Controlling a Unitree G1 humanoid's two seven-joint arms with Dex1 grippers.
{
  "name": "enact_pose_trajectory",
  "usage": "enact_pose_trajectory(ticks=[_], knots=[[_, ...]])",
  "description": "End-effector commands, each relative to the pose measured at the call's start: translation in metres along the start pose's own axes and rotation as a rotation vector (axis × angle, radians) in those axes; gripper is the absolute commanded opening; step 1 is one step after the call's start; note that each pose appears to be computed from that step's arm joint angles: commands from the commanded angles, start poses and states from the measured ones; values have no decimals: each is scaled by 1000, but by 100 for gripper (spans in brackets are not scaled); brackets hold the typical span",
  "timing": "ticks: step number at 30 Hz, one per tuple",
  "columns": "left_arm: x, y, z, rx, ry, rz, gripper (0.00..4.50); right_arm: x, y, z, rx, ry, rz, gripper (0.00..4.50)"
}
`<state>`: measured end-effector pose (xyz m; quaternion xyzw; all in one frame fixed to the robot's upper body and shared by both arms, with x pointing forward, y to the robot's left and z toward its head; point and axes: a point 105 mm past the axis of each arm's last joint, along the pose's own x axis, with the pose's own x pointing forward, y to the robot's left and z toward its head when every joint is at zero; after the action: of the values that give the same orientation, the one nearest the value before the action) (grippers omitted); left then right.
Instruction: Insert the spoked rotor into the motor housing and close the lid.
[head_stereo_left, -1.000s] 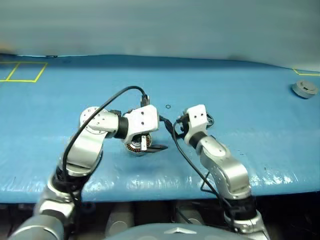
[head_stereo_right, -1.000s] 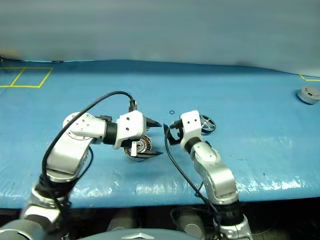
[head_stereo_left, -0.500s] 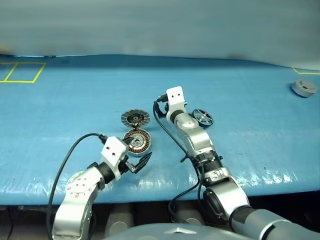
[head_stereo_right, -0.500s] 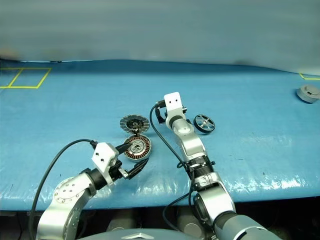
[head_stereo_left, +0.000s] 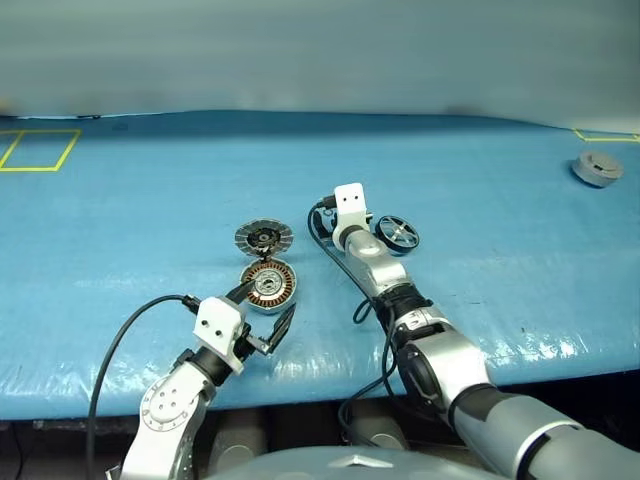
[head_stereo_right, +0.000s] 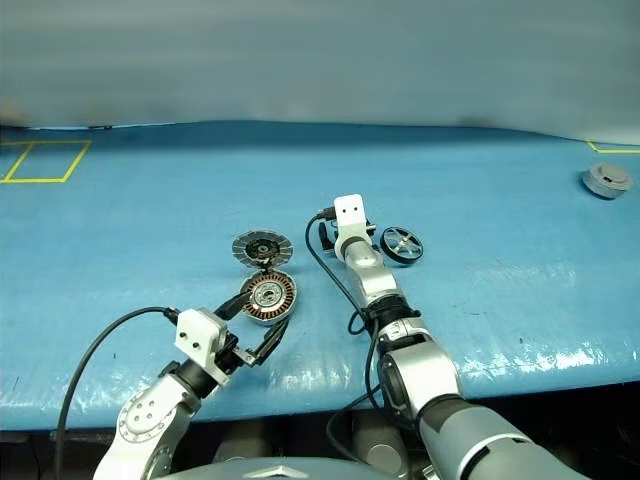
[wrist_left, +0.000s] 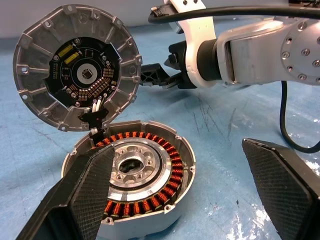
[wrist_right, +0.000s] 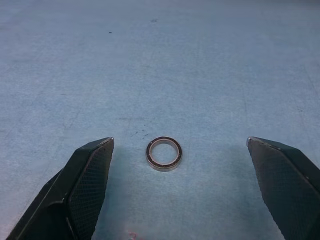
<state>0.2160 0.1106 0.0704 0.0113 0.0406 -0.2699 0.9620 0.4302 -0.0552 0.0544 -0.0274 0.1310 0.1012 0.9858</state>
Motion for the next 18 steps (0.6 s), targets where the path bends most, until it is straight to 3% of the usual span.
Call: enact_pose_trajectory(ticks=[1, 10, 14, 18], knots=[[0, 0, 8, -5, -48, 4, 443, 4, 7, 16, 7, -40, 13, 450], [-8, -2, -1, -30, -15, 17, 443, 6, 22, 3, -50, 12, 37, 450], [-11, -1, -5, -44, -4, 42, 450, 6, 24, -4, -67, 32, 47, 359], [-13, 0, -7, -54, -2, 57, 450, 5, 23, -10, -73, 50, 43, 222]])
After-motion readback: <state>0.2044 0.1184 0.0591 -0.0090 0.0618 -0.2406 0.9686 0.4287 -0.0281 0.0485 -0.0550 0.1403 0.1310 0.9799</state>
